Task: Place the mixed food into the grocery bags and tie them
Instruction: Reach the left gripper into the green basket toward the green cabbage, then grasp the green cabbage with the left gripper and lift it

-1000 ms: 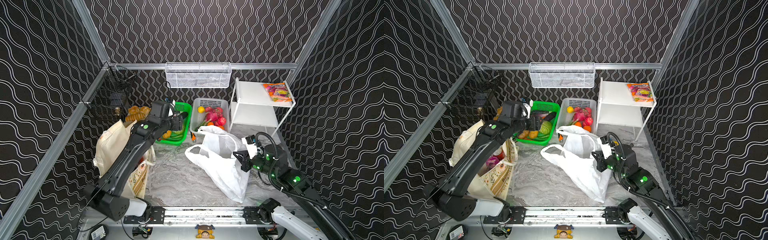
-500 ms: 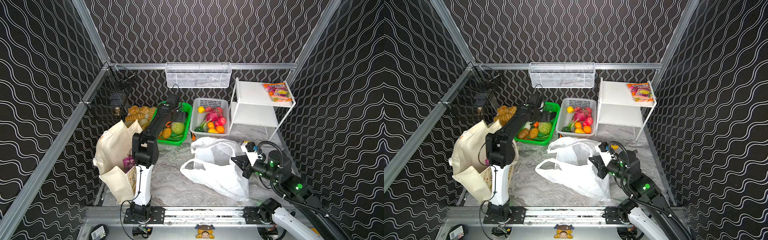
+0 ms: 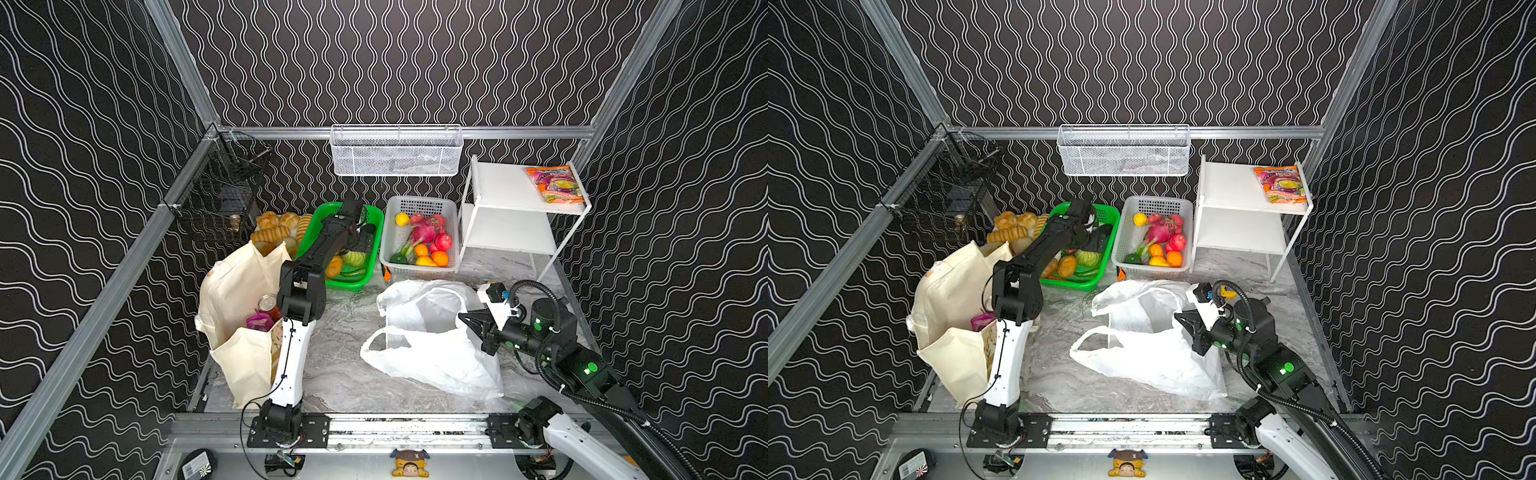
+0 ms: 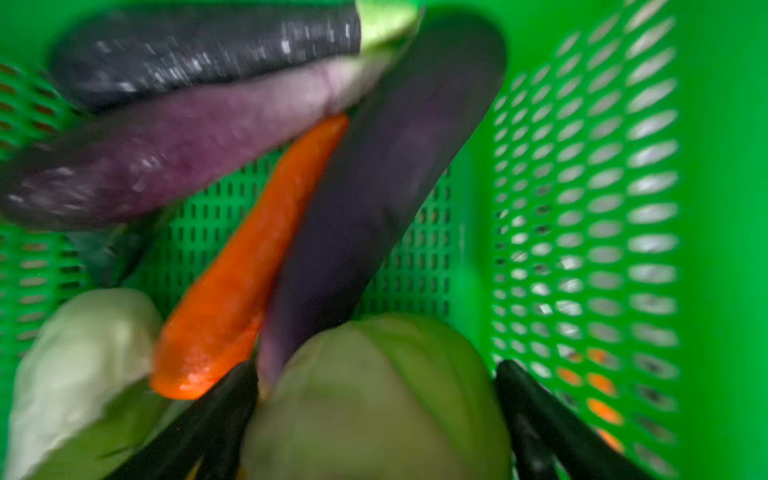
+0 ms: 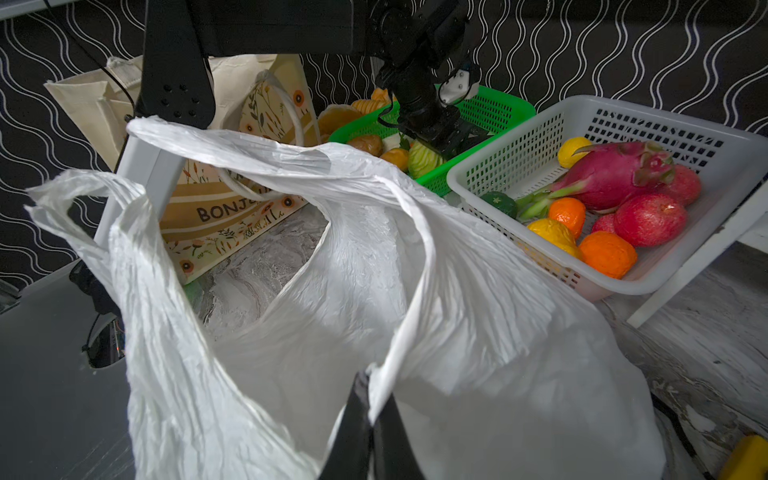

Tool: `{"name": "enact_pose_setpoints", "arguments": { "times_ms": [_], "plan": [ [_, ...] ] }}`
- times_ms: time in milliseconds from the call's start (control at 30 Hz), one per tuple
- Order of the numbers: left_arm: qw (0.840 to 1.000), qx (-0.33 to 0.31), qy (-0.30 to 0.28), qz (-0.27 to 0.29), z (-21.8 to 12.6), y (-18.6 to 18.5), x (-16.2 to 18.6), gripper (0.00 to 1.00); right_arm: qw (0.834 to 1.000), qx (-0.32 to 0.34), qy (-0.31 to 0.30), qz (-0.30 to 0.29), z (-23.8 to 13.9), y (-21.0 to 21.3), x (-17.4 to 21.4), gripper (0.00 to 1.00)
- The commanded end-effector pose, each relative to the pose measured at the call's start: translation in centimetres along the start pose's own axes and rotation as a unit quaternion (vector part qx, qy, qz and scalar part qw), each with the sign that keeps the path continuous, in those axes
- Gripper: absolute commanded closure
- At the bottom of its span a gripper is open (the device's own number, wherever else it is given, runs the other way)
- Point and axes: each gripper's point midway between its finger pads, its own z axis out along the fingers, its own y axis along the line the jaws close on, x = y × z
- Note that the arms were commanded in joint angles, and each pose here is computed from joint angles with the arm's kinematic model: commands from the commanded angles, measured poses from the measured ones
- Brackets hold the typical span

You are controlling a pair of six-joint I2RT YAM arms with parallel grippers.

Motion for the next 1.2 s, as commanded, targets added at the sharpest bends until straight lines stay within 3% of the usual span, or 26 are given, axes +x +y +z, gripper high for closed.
{"name": "enact_pose_setpoints", "arguments": {
  "times_ms": [0,133,233,433,533,700,867,933,1067,1167],
  "plan": [
    [1.0,-0.001,0.021,0.012,-0.2,0.4,1.3,0.27,1.0,0.005,-0.02,-0.002,0.1,-0.2,-1.0,1.0],
    [1.0,0.011,-0.014,0.016,-3.4,0.2,0.0,0.46,0.999,0.028,-0.017,0.014,0.2,-1.1,-0.8,1.0],
    [0.998,0.021,-0.049,0.02,-6.8,0.1,-1.3,0.54,0.999,0.041,-0.016,0.023,0.5,-1.6,-0.6,1.0],
    [0.994,0.027,-0.105,0.009,-14.2,0.5,-3.3,0.54,0.998,0.047,-0.037,0.032,0.8,-2.0,-1.3,1.0],
    [0.989,0.071,-0.133,0.0,-19.5,-0.4,-3.0,0.54,0.997,0.048,-0.044,0.036,0.9,-2.1,-1.6,1.0],
    [0.958,0.251,-0.135,-0.018,-25.7,-5.5,3.1,0.59,0.997,0.048,-0.057,0.023,0.7,-2.0,-1.7,1.0],
    [0.948,0.298,-0.105,-0.038,-28.9,-7.1,10.2,0.63,0.995,0.066,-0.067,0.044,0.7,-2.8,-1.8,1.0],
    [0.932,0.349,-0.089,-0.03,-30.2,-8.7,12.5,0.63,0.995,0.055,-0.068,0.046,0.9,-2.5,-1.8,1.0],
    [0.887,0.458,-0.061,-0.009,-32.2,-12.5,15.3,0.64,0.996,0.027,-0.069,0.043,1.3,-1.6,-1.7,1.0],
    [0.881,0.47,-0.039,0.022,-32.3,-14.3,16.9,0.64,0.995,0.02,-0.076,0.053,1.3,-1.5,-2.2,1.0]
  ]
}}
